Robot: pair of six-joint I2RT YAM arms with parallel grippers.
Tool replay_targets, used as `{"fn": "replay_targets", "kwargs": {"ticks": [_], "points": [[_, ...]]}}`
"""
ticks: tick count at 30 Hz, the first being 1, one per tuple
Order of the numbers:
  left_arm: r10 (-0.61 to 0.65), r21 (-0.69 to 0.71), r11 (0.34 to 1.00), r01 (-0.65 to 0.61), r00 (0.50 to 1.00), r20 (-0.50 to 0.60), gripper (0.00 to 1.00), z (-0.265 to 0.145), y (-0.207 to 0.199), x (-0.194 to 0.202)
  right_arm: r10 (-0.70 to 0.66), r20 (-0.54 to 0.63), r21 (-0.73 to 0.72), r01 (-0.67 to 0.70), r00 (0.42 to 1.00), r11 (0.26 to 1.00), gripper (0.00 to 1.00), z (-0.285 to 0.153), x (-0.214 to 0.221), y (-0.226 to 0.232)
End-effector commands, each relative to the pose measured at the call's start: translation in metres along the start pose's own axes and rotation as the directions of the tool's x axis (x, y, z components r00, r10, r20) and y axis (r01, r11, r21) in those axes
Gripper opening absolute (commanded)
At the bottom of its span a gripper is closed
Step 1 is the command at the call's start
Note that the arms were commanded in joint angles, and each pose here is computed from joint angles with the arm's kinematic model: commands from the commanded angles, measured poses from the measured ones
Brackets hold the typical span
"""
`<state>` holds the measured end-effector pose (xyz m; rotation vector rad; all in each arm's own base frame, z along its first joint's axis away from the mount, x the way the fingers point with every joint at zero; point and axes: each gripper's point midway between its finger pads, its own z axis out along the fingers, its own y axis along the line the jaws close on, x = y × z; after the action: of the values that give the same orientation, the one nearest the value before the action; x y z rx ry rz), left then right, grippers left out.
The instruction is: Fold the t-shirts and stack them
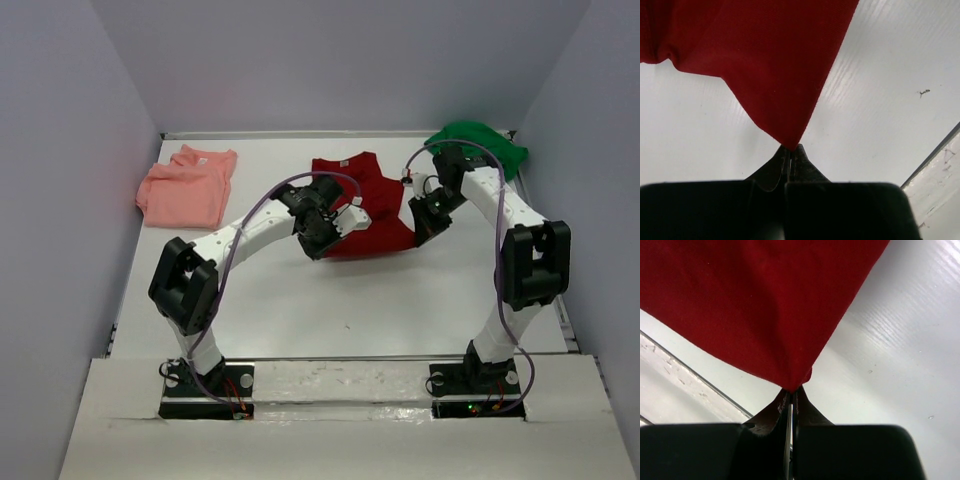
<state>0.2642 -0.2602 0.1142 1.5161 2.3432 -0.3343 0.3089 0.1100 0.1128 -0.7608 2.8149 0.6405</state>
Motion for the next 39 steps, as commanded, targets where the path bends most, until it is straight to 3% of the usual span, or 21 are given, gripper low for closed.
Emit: {"fn": "replay_targets", "kwargs": {"ticks": [1, 16, 24, 39], "points": [[0.017, 0.042, 0.999, -0.016, 1.000, -0.019, 0.00, -0.019, -0.015, 0.016, -0.031, 0.018, -0.005, 0.031, 0.999, 0.999, 0.00, -0.023, 0.011, 0.013], [0.056, -0.078, 0.996, -0.049, 0.995, 0.081, 0.00, -0.068, 0.003, -0.018, -0.102, 0.089, 0.050, 0.098, 0.991, 0.994, 0.00, -0.066, -0.001, 0.025], [0.071, -0.168, 0.984, -0.056, 0.994, 0.086, 0.00, -0.074, 0.025, -0.035, -0.142, 0.130, 0.083, 0.132, 0.981, 0.988, 0.00, -0.082, -0.016, 0.025], [0.037, -0.356, 0.935, 0.012, 0.991, 0.132, 0.00, -0.088, 0.070, -0.065, -0.186, 0.294, 0.155, 0.145, 0.938, 0.977, 0.00, -0.094, -0.085, 0.009]]}}
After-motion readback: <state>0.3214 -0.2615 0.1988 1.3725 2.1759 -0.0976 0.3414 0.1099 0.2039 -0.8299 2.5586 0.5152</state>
